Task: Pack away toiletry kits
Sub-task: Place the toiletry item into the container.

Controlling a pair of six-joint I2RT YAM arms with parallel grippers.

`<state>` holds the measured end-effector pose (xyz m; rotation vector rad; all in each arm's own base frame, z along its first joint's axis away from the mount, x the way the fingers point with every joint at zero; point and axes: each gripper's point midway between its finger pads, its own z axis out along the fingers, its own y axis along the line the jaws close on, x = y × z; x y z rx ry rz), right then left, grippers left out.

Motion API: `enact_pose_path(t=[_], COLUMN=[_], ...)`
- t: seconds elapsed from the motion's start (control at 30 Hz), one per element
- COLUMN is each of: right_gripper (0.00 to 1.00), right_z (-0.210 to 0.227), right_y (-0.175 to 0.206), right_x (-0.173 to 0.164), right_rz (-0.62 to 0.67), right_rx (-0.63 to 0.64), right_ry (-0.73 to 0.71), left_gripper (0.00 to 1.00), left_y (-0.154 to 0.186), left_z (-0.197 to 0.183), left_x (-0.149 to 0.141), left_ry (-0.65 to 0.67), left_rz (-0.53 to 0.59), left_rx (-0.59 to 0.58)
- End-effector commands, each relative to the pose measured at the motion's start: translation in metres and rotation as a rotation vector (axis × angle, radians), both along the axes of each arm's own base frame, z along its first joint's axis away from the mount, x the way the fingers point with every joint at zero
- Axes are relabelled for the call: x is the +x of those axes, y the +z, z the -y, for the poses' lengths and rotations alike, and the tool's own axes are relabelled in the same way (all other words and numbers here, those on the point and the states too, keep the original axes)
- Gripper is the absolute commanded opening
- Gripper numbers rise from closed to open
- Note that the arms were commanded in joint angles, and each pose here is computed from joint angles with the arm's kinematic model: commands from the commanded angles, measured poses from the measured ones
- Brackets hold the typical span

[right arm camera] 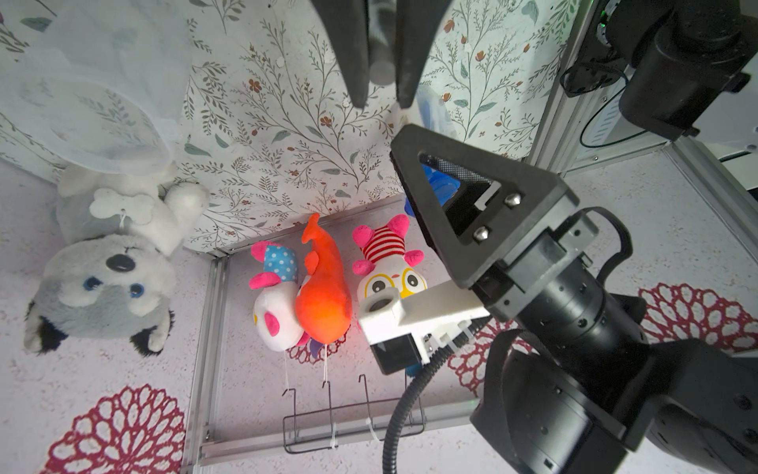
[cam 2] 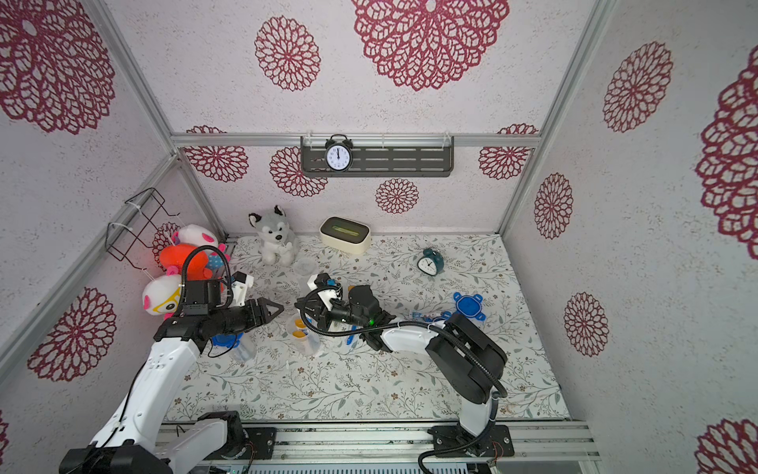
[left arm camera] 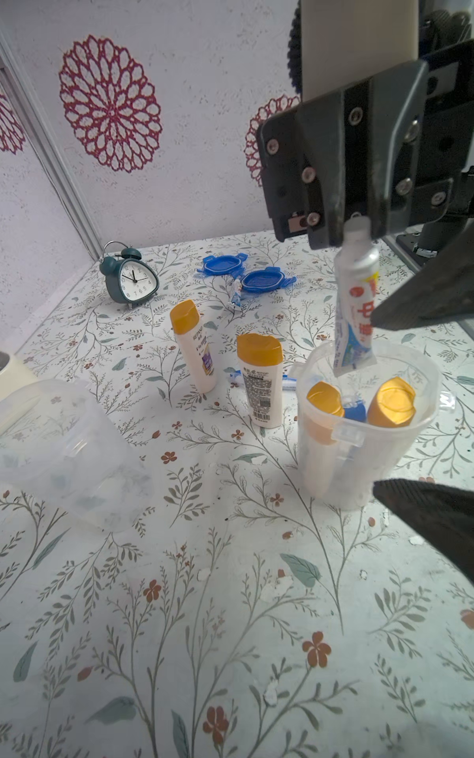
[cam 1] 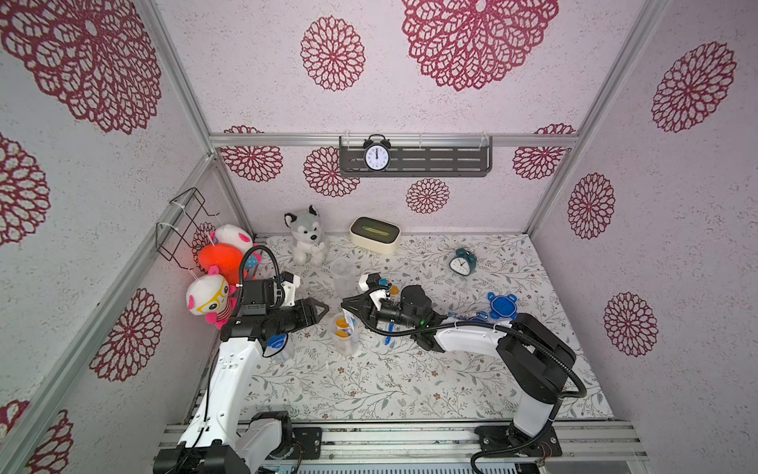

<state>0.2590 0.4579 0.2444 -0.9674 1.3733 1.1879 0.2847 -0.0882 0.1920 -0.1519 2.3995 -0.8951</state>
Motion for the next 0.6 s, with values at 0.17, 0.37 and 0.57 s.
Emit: enact_pose_path(t=[0.17,0.37,0.57], right_gripper=[0.13,0.34,0.45], right_z=[0.000,0.007,0.044], right_y=[0.009,0.015,0.018], right_x=[-0.010,-0.015,0.014], right_rz=[0.125,0.140,-0.006], right_rx=[0.042,0.067,-0.106], right_ry=[-0.001,-0.006,-0.231], left_gripper=[0.62,0.62,0.61], left_y=[0.011,0.009,0.011], left_z=[-0.004,-0.005,-0.005], left_x=[0.001,0.002,0.002], left_ry=[-0.011,-0.009,-0.010], left_rz=[0.047,0.037,0.045], left_rx=[0.015,0.021,0.034])
